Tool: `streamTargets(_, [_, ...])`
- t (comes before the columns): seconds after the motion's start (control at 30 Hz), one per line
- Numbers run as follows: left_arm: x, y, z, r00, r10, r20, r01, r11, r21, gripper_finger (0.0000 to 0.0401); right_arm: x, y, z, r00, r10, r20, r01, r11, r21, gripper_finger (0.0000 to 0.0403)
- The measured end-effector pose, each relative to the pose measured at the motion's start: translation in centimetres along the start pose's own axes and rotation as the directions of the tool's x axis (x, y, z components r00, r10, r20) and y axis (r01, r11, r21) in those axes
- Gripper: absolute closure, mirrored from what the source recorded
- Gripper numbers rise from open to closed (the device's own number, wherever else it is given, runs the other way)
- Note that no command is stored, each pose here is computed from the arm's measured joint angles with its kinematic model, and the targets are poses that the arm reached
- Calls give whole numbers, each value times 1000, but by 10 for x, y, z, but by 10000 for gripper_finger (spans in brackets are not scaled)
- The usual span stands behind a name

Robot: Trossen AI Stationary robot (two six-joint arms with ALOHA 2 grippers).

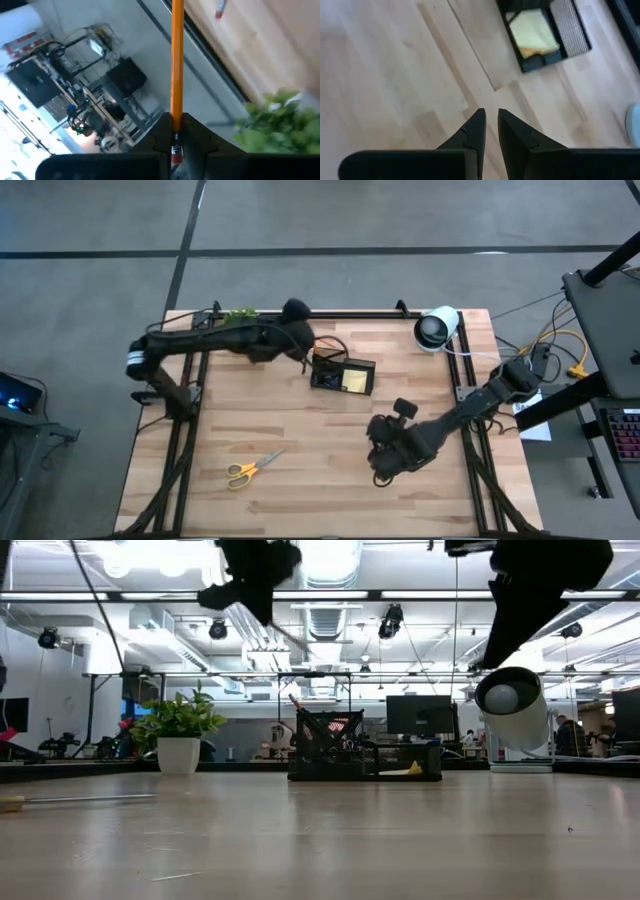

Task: Pick and place office supplies into organizer
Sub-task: Put the orange pencil into the black desk organizer, then put the yellow scissors into the black desk organizer

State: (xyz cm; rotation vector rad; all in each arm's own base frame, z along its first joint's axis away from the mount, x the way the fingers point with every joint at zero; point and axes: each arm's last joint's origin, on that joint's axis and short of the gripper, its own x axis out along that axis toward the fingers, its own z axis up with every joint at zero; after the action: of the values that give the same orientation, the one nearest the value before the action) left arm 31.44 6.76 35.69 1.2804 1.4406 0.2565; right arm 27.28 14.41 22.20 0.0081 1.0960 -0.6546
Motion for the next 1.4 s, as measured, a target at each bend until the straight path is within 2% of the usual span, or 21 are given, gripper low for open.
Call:
streamTargets(0.13, [21, 2, 20, 997, -63, -43, 67, 992, 104, 395, 3, 1, 0, 1000, -19, 22, 20, 999, -28, 364])
streamTargets(0.3, [44, -2, 47, 996, -72, -45, 78, 984, 161, 396, 5, 1, -2, 999, -26, 22, 28, 997, -67, 364])
streamTargets(0.5, [76, -17, 75, 989, -123, -80, 140, 959, 247, 395, 6, 1, -3, 999, -31, 18, 32, 997, -70, 364])
streamTargets(0.67, [87, -24, 97, 993, -106, -59, 118, 963, 242, 362, 10, 0, -7, 999, -42, 11, 43, 995, -86, 364])
streamTargets(0.93, [63, -33, 115, 997, -74, -5, 74, 992, 107, 301, 16, -3, -9, 997, -73, 22, 75, 991, -107, 364])
streamTargets(1.0, [49, -34, 113, 998, -68, 8, 68, 998, 8, 290, 17, -4, -7, 997, -75, 20, 77, 992, -100, 364])
streamTargets(1.07, [31, -34, 106, 997, -75, 18, 77, 987, -141, 282, 20, -4, -3, 998, -64, 21, 66, 994, -83, 364])
streamTargets(1.13, [9, -39, 95, 989, -135, 63, 148, 944, -293, 278, 26, -3, 4, 1000, -18, 20, 20, 997, -77, 364])
streamTargets(1.17, [-1, -43, 90, 976, -190, 107, 217, 902, -374, 277, 29, -1, 9, 999, 29, 24, -27, 996, -81, 364])
streamTargets(1.2, [-12, -47, 84, 952, -257, 167, 305, 838, -452, 276, 33, 2, 15, 996, 91, 23, -88, 991, -100, 364])
streamTargets(1.23, [-23, -52, 79, 916, -327, 232, 401, 758, -515, 276, 37, 4, 21, 986, 165, 25, -160, 979, -130, 364])
streamTargets(1.3, [-45, -63, 71, 834, -416, 362, 551, 600, -580, 278, 45, 10, 38, 933, 354, 60, -336, 920, -203, 364])
streamTargets(1.33, [-57, -72, 68, 810, -426, 402, 585, 550, -596, 279, 48, 11, 47, 891, 446, 84, -416, 876, -242, 364])
streamTargets(1.4, [-79, -93, 61, 791, -433, 433, 610, 494, -619, 286, 54, 11, 65, 789, 595, 155, -537, 789, -298, 364])
